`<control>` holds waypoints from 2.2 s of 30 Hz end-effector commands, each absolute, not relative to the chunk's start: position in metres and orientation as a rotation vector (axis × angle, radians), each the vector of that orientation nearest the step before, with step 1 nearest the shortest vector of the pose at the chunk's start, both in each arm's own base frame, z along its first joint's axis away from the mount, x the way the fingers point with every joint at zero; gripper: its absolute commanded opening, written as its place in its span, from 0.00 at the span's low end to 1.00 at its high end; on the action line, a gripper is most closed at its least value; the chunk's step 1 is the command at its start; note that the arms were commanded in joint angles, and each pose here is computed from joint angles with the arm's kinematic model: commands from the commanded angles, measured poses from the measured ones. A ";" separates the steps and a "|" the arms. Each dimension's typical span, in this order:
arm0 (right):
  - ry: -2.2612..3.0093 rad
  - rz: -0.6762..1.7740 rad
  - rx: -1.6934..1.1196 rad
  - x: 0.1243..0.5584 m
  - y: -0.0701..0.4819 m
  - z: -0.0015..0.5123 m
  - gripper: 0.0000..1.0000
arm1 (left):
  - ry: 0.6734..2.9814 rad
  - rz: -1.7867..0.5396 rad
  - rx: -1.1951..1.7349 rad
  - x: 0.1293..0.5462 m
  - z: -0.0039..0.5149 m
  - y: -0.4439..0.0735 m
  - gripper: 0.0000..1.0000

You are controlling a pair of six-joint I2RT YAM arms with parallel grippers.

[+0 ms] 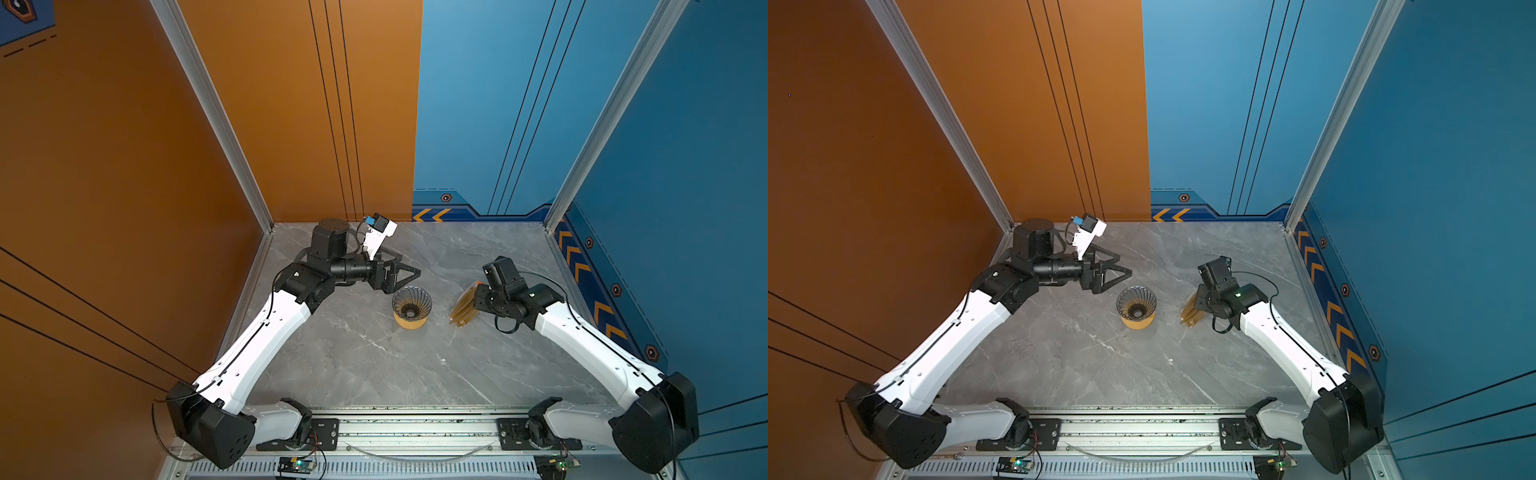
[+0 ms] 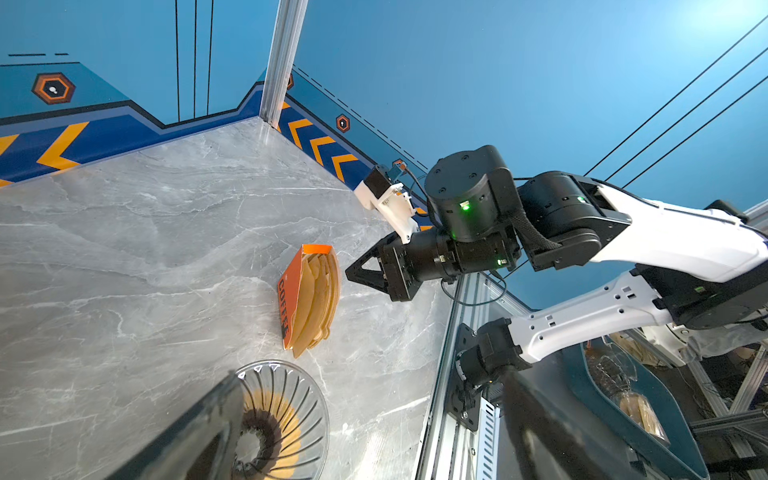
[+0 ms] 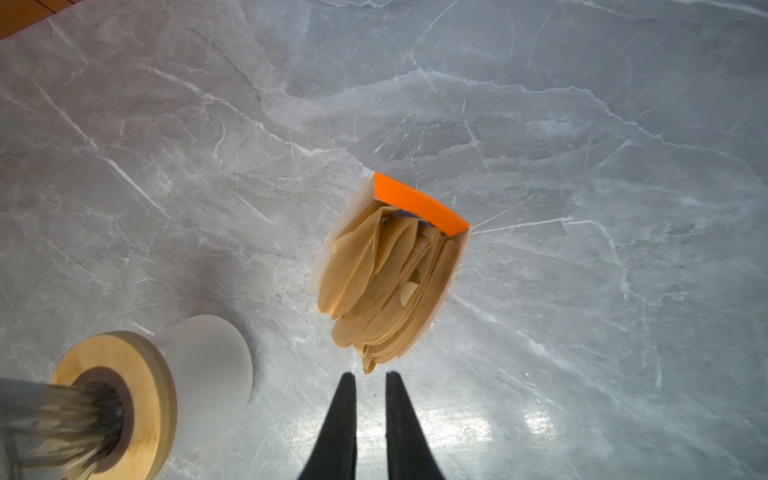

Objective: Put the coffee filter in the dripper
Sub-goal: 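Open the right gripper and move it to the orange filter box, then lower the right gripper onto the filters in the orange box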

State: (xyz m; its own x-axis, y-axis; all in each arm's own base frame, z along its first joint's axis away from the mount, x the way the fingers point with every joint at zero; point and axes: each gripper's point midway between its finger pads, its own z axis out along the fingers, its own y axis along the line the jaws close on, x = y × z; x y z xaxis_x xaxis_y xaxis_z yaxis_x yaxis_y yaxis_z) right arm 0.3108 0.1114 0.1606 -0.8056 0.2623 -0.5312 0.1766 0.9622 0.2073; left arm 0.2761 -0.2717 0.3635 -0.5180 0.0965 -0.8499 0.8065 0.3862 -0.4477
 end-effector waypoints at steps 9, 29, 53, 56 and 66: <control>2.539 0.159 0.251 0.342 0.115 0.165 0.10 | 1.857 -1.200 0.800 0.269 0.367 -0.274 0.98; 2.594 0.064 0.254 0.360 0.115 0.135 0.10 | 1.854 -1.201 0.811 0.266 0.368 -0.276 0.98; 2.642 -0.027 0.237 0.373 0.112 0.105 0.13 | 1.851 -1.210 0.824 0.262 0.369 -0.279 0.98; 2.645 -0.027 0.244 0.375 0.114 0.099 0.13 | 1.845 -1.211 0.827 0.261 0.370 -0.279 0.98; 2.611 -0.045 0.342 0.379 0.115 0.080 0.13 | 1.840 -1.205 0.827 0.260 0.372 -0.278 0.98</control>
